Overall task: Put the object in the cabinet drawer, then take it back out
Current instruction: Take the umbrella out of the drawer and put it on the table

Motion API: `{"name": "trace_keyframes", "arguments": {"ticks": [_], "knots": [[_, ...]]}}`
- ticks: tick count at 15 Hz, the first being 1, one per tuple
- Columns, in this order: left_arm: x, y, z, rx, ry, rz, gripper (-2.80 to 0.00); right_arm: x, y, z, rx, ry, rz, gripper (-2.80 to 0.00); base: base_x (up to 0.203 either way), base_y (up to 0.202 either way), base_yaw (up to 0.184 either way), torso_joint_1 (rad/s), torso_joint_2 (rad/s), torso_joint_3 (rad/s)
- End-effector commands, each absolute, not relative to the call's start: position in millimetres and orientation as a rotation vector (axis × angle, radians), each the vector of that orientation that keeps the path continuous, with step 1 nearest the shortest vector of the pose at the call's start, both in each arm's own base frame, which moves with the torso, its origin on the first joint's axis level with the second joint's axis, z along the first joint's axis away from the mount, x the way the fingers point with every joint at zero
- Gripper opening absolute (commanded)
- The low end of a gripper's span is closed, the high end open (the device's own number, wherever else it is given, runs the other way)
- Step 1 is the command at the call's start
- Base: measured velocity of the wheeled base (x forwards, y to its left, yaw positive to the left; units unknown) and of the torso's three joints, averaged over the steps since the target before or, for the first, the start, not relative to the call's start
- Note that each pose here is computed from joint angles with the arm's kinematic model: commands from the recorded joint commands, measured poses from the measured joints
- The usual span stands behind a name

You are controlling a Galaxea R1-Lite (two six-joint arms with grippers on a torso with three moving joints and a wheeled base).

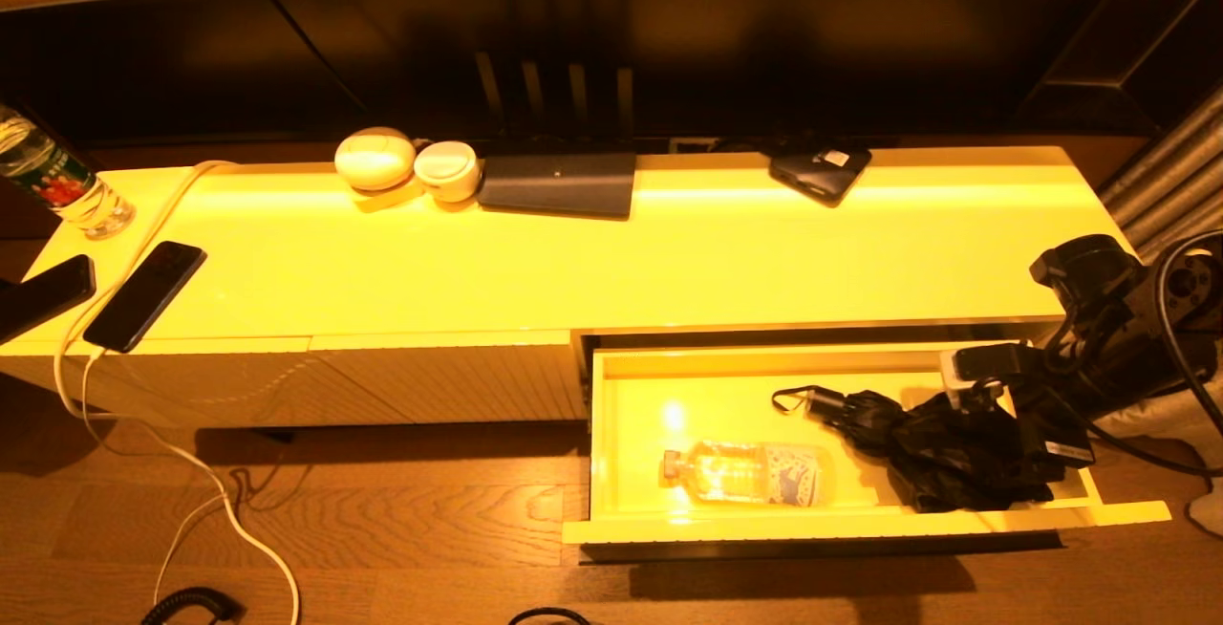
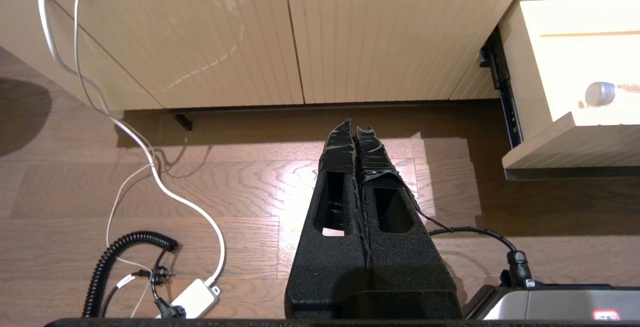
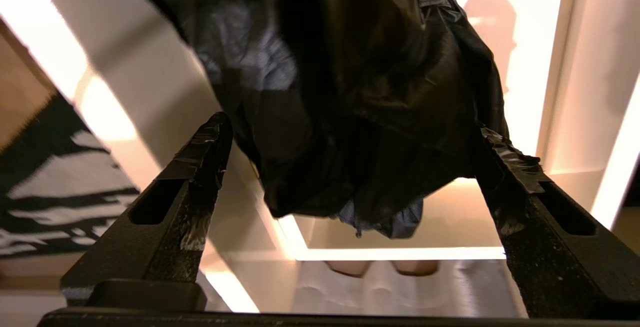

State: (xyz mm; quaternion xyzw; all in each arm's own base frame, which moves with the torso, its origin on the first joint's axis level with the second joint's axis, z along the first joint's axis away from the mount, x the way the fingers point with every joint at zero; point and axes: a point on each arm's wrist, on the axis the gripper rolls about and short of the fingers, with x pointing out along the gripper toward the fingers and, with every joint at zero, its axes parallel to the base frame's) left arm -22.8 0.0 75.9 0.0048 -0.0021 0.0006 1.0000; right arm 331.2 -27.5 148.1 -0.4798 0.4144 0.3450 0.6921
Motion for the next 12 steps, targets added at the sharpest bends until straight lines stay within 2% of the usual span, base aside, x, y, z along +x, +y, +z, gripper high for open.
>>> {"name": "trace_keyframes", "arguments": {"ticks": [1,12], "knots": [[-22.7,0.0,75.5,0.009,-0.003,0.001,-2.8,336.8,-27.4,140.1,-1.052,0.946,0.781,0.0,0.0,0.0,0.0,0.0,0.0,0.0],[-22.7,0.0,75.5,0.009,-0.003,0.002,-2.8,351.4,-21.3,124.3,-0.988,0.972,0.789,0.0,0.0,0.0,0.0,0.0,0.0,0.0]]}}
